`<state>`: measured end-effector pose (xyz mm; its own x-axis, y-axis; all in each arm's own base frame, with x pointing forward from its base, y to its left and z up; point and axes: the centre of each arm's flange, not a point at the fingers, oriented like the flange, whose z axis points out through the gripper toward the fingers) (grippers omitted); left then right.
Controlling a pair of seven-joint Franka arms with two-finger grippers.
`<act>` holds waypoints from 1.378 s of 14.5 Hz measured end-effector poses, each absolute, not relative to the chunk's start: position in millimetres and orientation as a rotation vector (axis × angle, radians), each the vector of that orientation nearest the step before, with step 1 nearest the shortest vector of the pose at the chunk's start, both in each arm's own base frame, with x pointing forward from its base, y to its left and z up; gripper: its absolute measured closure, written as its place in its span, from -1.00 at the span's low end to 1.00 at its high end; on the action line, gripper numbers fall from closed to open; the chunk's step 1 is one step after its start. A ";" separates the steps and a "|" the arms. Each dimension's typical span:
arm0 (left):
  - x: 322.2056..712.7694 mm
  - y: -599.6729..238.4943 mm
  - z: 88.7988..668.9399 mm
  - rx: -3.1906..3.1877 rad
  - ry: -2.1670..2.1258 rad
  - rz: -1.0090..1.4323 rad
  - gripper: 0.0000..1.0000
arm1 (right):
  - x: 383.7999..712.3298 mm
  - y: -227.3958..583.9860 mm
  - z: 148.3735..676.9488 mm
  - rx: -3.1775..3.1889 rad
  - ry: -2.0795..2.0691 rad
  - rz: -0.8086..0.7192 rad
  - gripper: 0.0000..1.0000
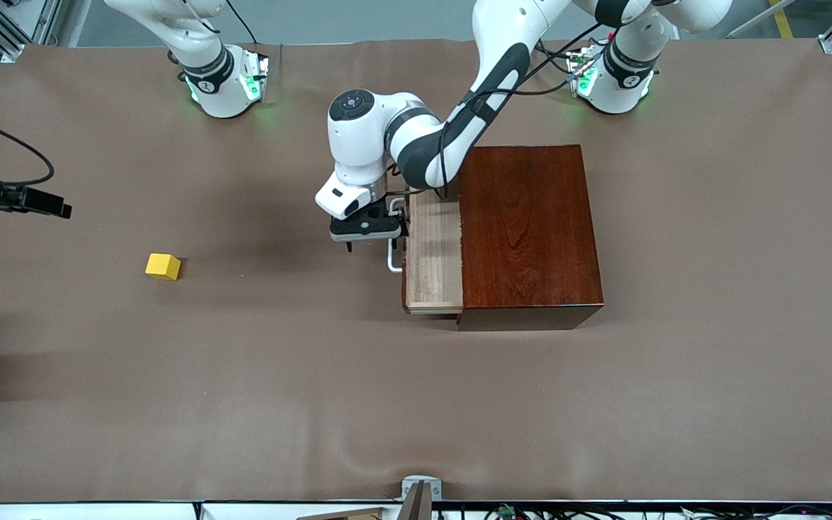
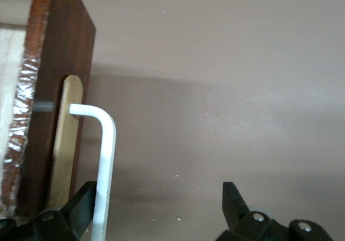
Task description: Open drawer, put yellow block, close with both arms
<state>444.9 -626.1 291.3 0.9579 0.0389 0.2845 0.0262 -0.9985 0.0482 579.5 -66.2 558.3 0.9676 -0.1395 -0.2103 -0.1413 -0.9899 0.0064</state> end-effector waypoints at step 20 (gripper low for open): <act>427.7 -638.5 340.4 3.070 -0.019 0.432 -1.00 | 605.6 -84.7 443.1 -3.099 0.262 0.347 -1.00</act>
<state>427.7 -638.5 340.4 0.9610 -0.0064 0.2763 -0.0179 -0.9991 0.0389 605.6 -84.7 443.1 0.9614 -0.1642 -0.2207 -0.1669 -0.9860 0.0064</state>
